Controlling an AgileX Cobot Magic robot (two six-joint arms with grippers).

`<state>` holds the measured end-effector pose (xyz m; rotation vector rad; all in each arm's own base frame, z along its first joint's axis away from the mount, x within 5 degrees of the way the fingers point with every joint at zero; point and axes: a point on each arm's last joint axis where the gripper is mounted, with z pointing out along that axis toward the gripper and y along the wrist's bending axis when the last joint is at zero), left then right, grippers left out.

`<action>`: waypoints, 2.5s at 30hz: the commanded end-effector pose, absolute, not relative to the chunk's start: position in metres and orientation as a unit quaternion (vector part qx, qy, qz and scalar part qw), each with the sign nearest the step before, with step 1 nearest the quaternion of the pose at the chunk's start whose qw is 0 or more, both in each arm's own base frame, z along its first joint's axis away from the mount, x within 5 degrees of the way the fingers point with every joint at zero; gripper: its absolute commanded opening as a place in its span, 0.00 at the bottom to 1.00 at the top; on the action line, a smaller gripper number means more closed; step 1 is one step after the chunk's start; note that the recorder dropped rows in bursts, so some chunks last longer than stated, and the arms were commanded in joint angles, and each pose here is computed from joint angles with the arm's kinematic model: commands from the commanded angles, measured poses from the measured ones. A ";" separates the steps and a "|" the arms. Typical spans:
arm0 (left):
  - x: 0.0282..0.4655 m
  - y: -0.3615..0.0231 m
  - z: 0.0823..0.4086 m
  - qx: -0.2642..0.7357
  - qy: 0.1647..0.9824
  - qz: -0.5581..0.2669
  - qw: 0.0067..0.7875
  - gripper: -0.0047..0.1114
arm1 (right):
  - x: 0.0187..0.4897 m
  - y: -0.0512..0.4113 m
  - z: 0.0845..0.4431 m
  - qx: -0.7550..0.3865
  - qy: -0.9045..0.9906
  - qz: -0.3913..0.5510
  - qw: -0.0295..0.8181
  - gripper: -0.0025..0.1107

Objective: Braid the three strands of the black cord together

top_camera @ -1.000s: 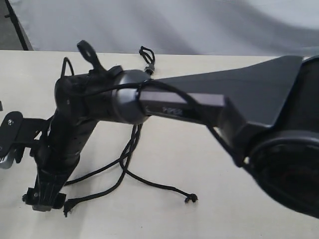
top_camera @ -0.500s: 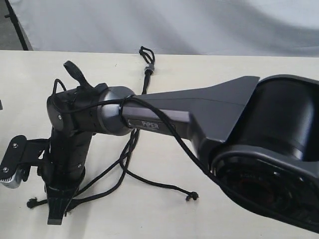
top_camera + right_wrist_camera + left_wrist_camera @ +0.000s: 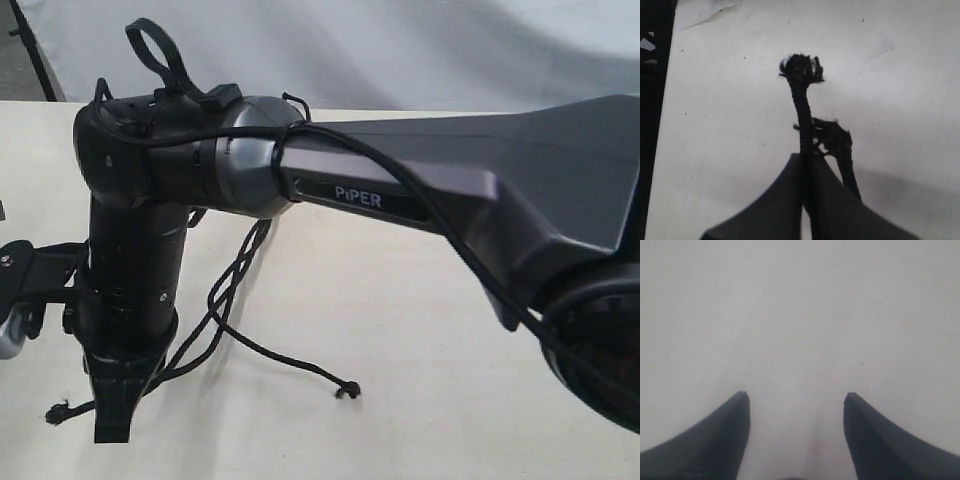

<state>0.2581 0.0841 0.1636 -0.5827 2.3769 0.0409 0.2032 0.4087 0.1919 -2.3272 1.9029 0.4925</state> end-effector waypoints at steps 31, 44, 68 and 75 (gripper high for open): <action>0.256 0.083 0.162 -0.229 0.916 0.005 0.329 0.51 | 0.217 0.413 0.124 -0.706 0.685 0.131 0.127 0.22; 0.260 0.069 0.174 -0.192 0.924 -0.017 0.331 0.19 | 0.228 0.352 0.275 -0.668 0.704 0.082 0.226 0.55; 0.212 -0.051 0.260 0.119 0.863 -0.081 0.485 0.04 | 0.139 0.106 0.275 -0.307 0.679 0.156 0.649 0.03; 0.177 -0.037 0.261 0.092 0.826 -0.055 0.554 0.04 | 0.128 0.098 0.261 -0.306 0.675 0.158 0.653 0.03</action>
